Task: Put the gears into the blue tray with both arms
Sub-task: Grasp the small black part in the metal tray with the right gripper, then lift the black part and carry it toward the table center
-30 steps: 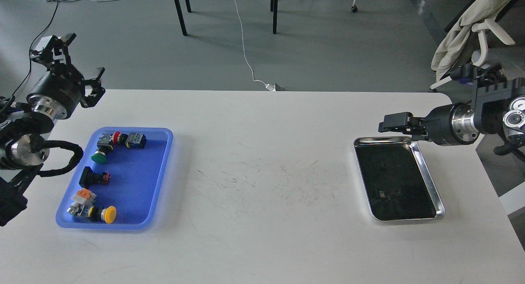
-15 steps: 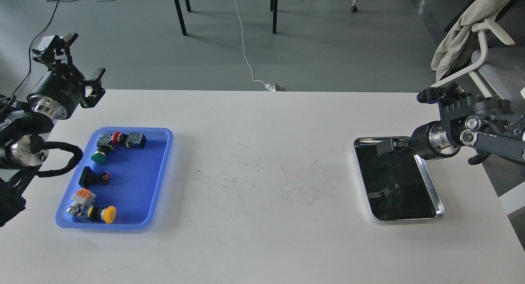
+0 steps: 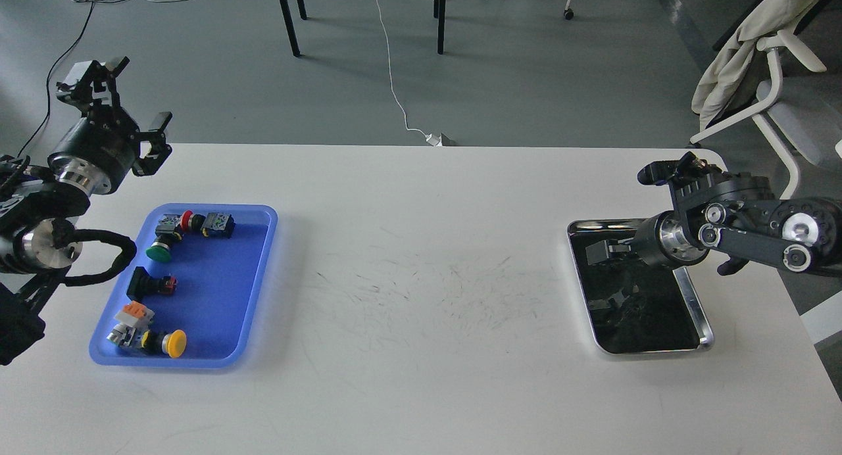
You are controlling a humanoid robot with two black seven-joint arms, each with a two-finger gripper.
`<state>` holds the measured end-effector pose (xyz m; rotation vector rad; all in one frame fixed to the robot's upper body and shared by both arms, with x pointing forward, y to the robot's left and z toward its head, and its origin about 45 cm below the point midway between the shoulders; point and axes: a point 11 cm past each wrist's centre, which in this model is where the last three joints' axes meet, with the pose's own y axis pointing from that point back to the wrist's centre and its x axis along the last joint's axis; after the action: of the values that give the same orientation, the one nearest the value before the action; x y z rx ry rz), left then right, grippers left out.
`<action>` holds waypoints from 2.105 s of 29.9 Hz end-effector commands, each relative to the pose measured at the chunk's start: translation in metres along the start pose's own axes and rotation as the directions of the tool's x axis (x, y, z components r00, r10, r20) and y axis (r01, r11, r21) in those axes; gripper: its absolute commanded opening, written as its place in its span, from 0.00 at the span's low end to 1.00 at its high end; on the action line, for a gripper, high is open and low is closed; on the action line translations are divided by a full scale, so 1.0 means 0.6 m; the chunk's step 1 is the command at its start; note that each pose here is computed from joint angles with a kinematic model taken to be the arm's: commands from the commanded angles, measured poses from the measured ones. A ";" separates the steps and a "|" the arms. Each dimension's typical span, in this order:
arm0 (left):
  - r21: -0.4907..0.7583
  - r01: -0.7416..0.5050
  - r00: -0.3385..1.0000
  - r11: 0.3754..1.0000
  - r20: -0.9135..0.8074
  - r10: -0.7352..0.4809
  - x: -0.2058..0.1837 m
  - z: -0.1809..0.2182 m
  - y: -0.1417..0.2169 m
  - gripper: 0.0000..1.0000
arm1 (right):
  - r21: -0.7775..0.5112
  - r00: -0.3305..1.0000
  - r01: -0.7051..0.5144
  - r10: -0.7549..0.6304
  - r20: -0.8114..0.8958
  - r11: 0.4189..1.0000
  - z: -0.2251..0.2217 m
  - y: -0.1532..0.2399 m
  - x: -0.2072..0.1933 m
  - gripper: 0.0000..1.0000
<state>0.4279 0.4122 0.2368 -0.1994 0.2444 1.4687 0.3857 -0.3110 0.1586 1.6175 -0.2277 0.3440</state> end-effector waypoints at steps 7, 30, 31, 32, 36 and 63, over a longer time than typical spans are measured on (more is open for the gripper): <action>0.000 0.000 1.000 1.000 0.001 0.000 0.000 0.001 0.000 0.98 | -0.026 1.000 0.010 -0.010 -0.014 1.000 0.011 -0.004 -0.005 0.72; 0.000 0.001 1.000 1.000 -0.002 -0.001 -0.002 -0.001 -0.001 0.98 | -0.048 0.999 0.014 -0.016 -0.034 0.999 0.010 -0.015 -0.002 0.33; 0.000 0.001 1.000 1.000 -0.002 -0.001 -0.002 -0.001 -0.001 0.98 | -0.049 0.999 0.012 -0.013 -0.035 0.999 0.011 -0.014 -0.001 0.28; 0.000 0.002 1.000 1.000 -0.004 -0.002 -0.003 -0.002 -0.001 0.98 | -0.049 0.999 0.012 -0.013 -0.035 0.999 0.011 -0.014 -0.001 0.24; 0.000 0.002 1.000 1.000 -0.004 -0.002 -0.003 -0.002 -0.001 0.98 | -0.047 0.999 0.007 -0.009 -0.036 0.999 0.009 -0.012 0.003 0.13; 0.000 -0.001 1.000 1.000 -0.003 0.001 -0.003 -0.002 -0.001 0.98 | 0.295 0.990 -0.083 0.113 -0.087 0.952 -0.207 0.182 0.094 0.03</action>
<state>0.4286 0.4102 0.2361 -0.2018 0.2470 1.4689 0.3940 -0.2140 0.2785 1.8165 -0.1922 0.5665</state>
